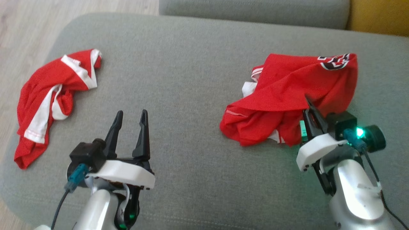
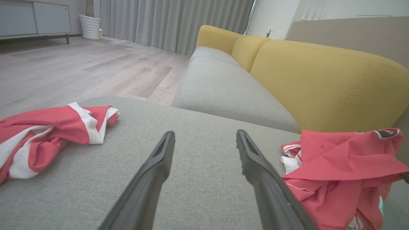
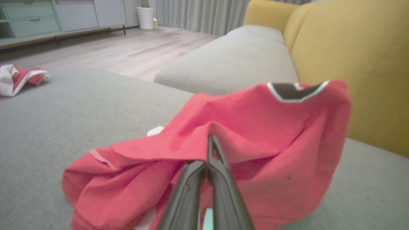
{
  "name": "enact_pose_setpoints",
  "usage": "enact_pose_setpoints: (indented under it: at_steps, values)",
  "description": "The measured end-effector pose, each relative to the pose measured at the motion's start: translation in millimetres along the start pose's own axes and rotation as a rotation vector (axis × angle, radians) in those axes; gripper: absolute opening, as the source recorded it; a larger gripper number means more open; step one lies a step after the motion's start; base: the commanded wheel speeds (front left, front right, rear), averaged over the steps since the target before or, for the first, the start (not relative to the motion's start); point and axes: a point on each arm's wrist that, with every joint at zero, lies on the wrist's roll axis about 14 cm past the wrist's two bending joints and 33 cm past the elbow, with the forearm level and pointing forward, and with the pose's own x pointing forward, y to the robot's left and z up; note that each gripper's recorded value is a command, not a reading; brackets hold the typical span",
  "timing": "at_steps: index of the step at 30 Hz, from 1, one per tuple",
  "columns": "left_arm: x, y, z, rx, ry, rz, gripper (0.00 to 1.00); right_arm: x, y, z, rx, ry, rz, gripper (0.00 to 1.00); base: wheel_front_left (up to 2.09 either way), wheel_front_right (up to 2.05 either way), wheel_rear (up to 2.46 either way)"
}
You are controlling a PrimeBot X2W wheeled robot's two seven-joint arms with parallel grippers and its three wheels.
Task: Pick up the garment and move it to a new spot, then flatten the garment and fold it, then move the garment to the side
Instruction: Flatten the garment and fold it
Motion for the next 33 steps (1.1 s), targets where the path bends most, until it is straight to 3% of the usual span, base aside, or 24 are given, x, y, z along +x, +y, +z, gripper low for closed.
enact_pose_setpoints:
  at_steps: [3,6,11,15,18,21,24,27,33]
  values:
    - [-2,-3,4,-0.004,-0.014,-0.008,1.0,-2,0,22,-0.016,-0.064,-0.001,0.0,0.0,0.0,0.0]
    - [-7,-9,10,-0.006,-0.032,-0.021,1.0,-1,11,69,-0.049,-0.185,0.03,0.0,0.0,0.0,0.0]
    - [-19,-14,10,-0.023,-0.036,-0.026,1.0,-2,50,171,-0.106,-0.424,0.158,0.0,0.0,0.0,0.0]
    - [-25,-16,12,-0.028,-0.043,-0.029,1.0,-17,70,261,-0.065,-0.641,0.25,0.0,0.0,0.0,0.0]
    - [-27,-17,12,-0.03,-0.044,-0.031,1.0,-34,66,318,-0.034,-0.809,0.265,0.0,0.0,0.0,0.0]
    - [-26,-18,13,-0.031,-0.047,-0.034,1.0,-45,41,353,0.0,-0.923,0.214,0.0,0.0,0.0,0.0]
    - [-24,-20,11,-0.034,-0.041,-0.037,1.0,-34,2,353,0.04,-0.901,0.112,0.0,0.0,0.0,0.0]
    - [-20,-22,8,-0.037,-0.031,-0.043,1.0,-13,-36,320,0.018,-0.781,0.018,0.0,0.0,0.0,0.0]
    - [-13,-25,-3,-0.042,0.003,-0.051,1.0,0,-134,199,-0.028,-0.418,-0.183,0.0,0.0,0.0,0.0]
